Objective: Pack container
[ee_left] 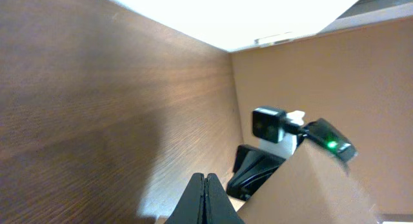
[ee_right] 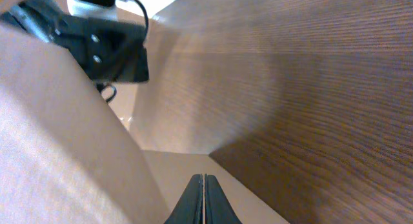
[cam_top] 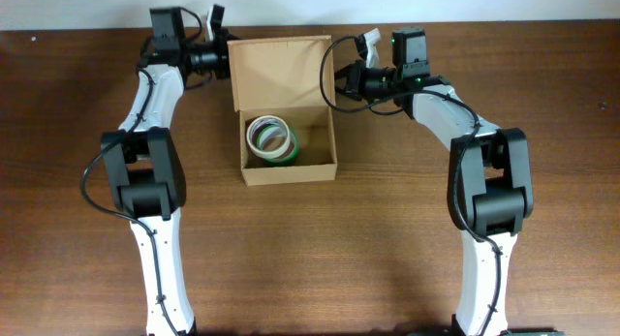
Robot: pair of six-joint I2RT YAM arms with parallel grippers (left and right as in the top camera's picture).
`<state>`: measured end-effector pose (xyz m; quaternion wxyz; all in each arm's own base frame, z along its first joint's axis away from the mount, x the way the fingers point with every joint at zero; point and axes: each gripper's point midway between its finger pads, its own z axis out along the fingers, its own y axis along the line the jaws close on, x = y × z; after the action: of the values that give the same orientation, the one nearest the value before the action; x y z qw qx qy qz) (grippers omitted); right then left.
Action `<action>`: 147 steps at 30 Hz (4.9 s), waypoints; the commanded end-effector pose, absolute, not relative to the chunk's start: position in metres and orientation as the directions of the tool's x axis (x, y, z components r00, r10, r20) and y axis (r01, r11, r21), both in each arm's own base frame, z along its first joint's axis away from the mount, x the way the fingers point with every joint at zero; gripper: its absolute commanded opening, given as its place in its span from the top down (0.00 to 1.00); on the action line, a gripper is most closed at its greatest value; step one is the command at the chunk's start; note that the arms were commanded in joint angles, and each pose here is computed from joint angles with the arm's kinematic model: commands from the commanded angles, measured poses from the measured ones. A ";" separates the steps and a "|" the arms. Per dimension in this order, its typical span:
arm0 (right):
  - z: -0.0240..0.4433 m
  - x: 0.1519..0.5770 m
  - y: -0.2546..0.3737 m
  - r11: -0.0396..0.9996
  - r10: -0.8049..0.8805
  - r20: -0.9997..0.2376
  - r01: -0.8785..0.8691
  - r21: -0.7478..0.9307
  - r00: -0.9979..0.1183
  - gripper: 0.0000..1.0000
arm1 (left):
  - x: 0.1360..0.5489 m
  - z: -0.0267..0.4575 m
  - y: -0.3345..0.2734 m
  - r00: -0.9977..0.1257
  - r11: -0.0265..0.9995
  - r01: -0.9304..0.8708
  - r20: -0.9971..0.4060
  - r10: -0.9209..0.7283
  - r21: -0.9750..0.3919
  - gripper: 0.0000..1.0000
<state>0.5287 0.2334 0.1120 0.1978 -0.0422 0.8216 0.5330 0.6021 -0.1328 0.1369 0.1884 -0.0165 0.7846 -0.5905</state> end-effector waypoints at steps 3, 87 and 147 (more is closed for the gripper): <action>0.172 0.531 0.248 0.301 0.081 -0.461 -0.420 0.856 -0.883 0.96 | 0.592 0.233 -0.132 -0.881 0.290 0.338 -0.409 -0.236 -0.895 0.98; 0.296 0.414 0.039 0.992 0.117 -0.466 0.081 0.096 -0.877 0.61 | 0.440 0.317 -0.012 -0.863 0.964 -0.130 -0.506 0.005 0.233 0.25; 0.261 0.208 -0.004 0.979 0.205 -0.954 0.061 0.196 -0.221 0.01 | 0.436 0.319 0.000 -0.866 0.961 -0.152 -0.500 -0.017 0.232 0.00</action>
<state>0.2093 -0.0028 0.2803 0.6051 0.0801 0.7903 0.0543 0.4375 -0.0040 0.3131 0.2475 -0.0373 0.9597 0.1278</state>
